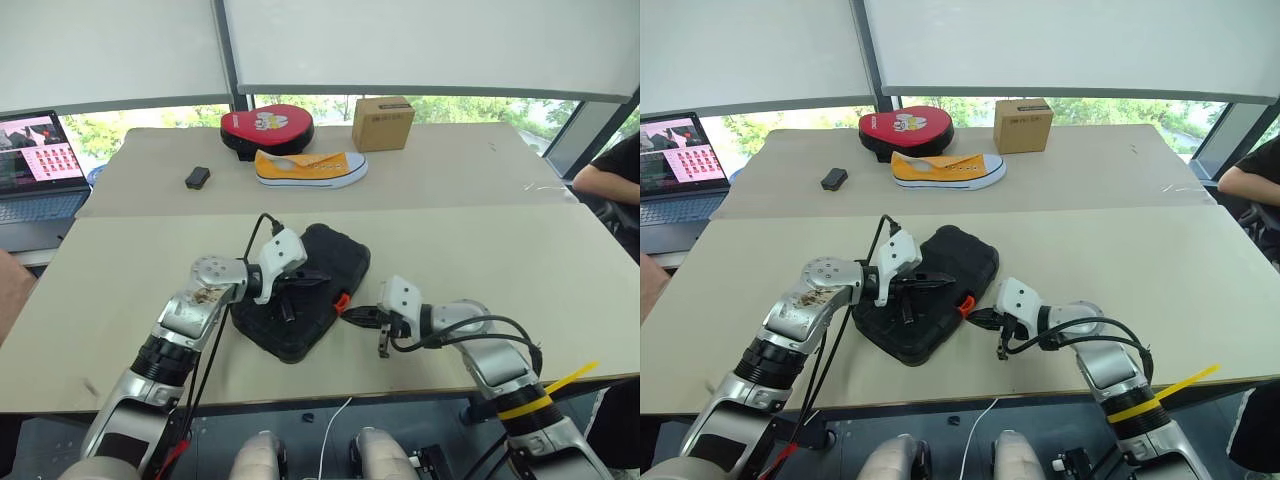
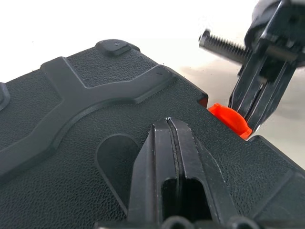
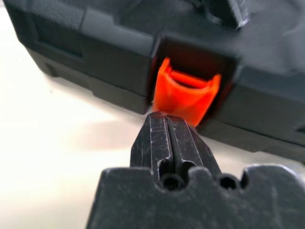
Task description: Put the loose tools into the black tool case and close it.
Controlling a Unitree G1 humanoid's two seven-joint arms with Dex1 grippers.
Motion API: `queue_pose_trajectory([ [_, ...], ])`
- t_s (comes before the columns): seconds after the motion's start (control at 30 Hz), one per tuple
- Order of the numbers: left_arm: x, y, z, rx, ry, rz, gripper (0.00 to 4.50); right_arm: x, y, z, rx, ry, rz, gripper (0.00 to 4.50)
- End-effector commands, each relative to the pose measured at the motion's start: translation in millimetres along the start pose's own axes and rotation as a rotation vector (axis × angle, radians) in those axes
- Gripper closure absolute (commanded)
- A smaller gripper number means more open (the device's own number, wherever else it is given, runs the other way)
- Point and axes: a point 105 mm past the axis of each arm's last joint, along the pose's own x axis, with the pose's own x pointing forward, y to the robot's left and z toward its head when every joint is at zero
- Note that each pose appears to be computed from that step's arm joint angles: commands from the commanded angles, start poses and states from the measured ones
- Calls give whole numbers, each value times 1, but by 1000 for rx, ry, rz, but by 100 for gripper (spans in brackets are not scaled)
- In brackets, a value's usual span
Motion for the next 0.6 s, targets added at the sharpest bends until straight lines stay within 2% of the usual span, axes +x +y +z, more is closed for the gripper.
queue_pose_trajectory([
  [0.03, 4, -18, -58, -161, 168, -37, 449, 5, -8, 38, -90, -120, -16, 445],
  [0.17, -2, -12, -54, -156, 125, 5, 449, -2, -5, 36, -89, -115, -10, 445],
  [0.23, -10, -3, -40, -160, 32, 60, 449, -13, -4, 32, -94, -104, -10, 445],
  [0.3, -24, 2, -26, -127, -58, 80, 398, -27, -6, 30, -78, -100, -22, 450],
  [0.33, -32, 1, -21, -109, -87, 76, 377, -35, -8, 30, -68, -103, -42, 421],
  [0.37, -37, 1, -18, -96, -104, 70, 337, -40, -10, 30, -63, -106, -55, 391],
  [0.4, -52, 1, -10, -72, -157, 81, 312, -51, -11, 28, -67, -101, -66, 383],
  [0.47, -83, 1, -3, -56, -210, 116, 237, -74, -11, 19, -60, -68, -67, 311],
  [0.5, -102, -2, -6, -56, -196, 130, 197, -86, -12, 14, -66, -52, -78, 273],
  [0.53, -116, -3, -10, -63, -178, 153, 180, -94, -14, 9, -66, -35, -89, 259],
  [0.57, -127, -5, -13, -71, -169, 182, 129, -102, -16, 5, -73, -25, -107, 202],
  [0.6, -141, -4, -19, -88, -148, 235, 101, -111, -18, 0, -47, -10, -119, 179],
])
